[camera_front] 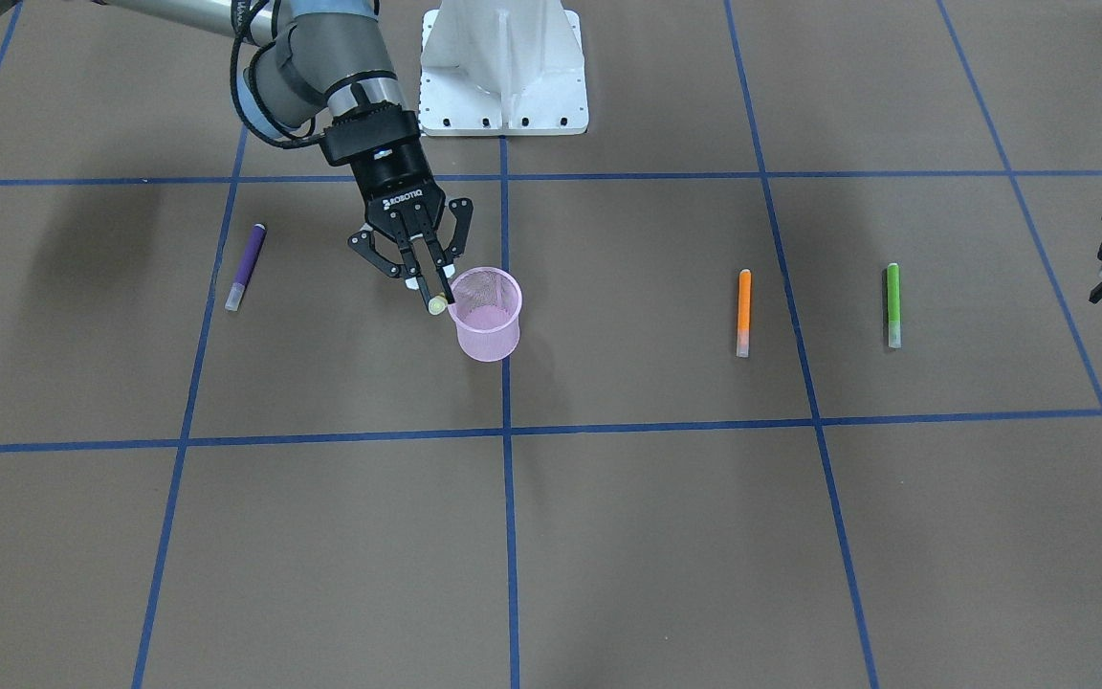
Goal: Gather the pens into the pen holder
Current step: 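Carry the yellow highlighter with the right gripper over the pink cup, then lower the highlighter into the pink cup and open the right gripper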
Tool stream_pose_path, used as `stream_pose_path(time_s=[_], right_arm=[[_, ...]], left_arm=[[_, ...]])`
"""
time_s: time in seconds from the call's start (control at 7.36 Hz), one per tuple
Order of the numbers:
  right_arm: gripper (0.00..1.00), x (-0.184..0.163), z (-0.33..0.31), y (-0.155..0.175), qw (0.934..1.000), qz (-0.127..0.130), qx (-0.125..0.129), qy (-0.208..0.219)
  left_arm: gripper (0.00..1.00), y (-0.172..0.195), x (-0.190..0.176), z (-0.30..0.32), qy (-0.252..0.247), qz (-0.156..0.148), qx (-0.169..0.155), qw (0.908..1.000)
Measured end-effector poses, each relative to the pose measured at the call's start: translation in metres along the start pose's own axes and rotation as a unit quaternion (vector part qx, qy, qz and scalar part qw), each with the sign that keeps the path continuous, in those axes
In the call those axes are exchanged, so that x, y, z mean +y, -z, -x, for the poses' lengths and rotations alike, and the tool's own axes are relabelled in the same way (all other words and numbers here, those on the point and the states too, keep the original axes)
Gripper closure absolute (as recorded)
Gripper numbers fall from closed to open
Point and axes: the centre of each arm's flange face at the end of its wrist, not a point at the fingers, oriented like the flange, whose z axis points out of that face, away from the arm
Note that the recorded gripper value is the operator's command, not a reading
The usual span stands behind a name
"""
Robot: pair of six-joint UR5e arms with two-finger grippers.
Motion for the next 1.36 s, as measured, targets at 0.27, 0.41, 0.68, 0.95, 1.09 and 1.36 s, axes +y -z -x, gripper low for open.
stream_pose_path(time_s=[0.27, 0.41, 0.68, 0.95, 1.09, 1.36], right_arm=[[1.00, 0.031, 0.019, 0.008, 0.9997, -0.013, 0.017, 0.013], [1.00, 0.040, 0.028, 0.005, 0.9995, -0.017, 0.021, 0.017], [0.37, 0.050, 0.038, 0.003, 0.9994, -0.016, 0.023, 0.020], [0.01, 0.054, 0.044, 0.003, 0.9995, -0.014, 0.021, 0.019], [0.01, 0.051, 0.048, 0.003, 0.9996, -0.015, 0.019, 0.015], [0.01, 0.044, 0.048, 0.001, 0.9997, -0.013, 0.016, 0.010]], left_arm=[[0.00, -0.004, -0.001, 0.004, 0.002, 0.002, 0.001, 1.0000], [0.00, -0.005, 0.000, 0.004, 0.002, 0.003, 0.001, 1.0000], [0.00, -0.006, 0.000, 0.005, 0.002, 0.003, 0.001, 1.0000], [0.00, -0.006, 0.000, 0.005, 0.002, 0.003, 0.001, 1.0000], [0.00, -0.006, 0.000, 0.005, 0.002, 0.003, 0.001, 1.0000], [0.00, -0.006, 0.000, 0.005, 0.001, 0.002, 0.001, 1.0000]])
